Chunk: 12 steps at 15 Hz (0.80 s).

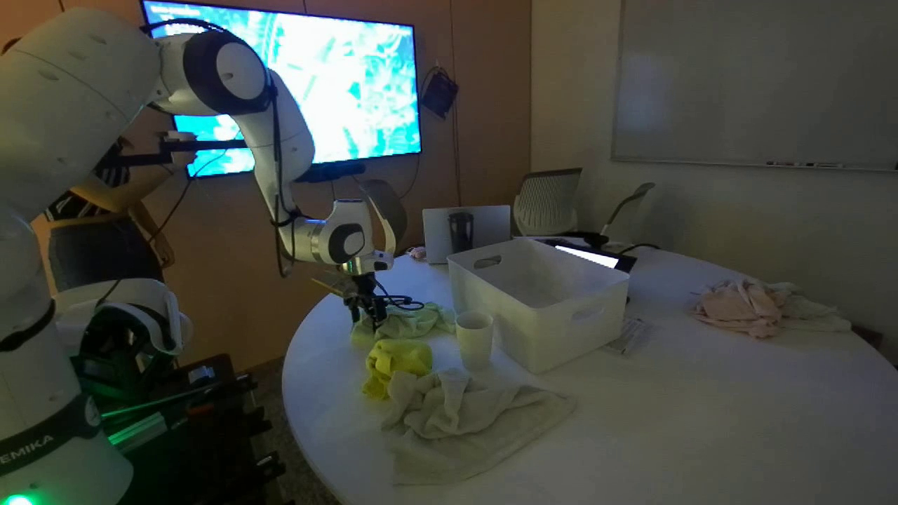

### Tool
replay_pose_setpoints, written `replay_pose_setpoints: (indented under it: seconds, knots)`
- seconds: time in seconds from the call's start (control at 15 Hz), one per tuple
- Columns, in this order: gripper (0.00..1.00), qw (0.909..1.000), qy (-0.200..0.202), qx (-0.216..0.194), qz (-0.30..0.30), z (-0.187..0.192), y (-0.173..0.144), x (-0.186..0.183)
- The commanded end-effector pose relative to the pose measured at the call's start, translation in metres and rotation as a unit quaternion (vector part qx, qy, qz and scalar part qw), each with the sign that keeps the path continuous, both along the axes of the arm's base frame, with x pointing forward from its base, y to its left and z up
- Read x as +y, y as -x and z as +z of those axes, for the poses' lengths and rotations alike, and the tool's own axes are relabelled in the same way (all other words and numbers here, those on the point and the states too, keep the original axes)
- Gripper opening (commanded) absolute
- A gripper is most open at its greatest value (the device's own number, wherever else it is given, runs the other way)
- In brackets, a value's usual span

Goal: Put each towel in the white box, and each item from the towel in the white mug

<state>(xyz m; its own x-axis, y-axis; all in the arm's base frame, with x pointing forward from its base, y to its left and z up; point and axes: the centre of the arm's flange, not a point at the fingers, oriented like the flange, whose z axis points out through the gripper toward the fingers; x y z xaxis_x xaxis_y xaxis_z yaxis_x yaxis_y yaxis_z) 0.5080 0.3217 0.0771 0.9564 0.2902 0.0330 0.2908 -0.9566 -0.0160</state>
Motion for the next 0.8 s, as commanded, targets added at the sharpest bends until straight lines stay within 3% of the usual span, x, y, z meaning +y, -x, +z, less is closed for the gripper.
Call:
replay_pose_setpoints:
  seconds: [0.0, 0.33, 0.4, 0.47, 0.73]
  knots:
    - [1.0, 0.9994, 0.002, -0.034, -0.012, -0.013, -0.017, 0.002]
    - [1.0, 0.9983, 0.022, -0.052, -0.012, -0.018, -0.025, -0.007]
    - [0.78, 0.9983, 0.025, -0.052, -0.011, -0.018, -0.026, -0.008]
    - [0.75, 0.9982, 0.029, -0.052, -0.011, -0.019, -0.026, -0.008]
    - [0.42, 0.9981, 0.035, -0.051, -0.002, -0.008, -0.028, -0.015]
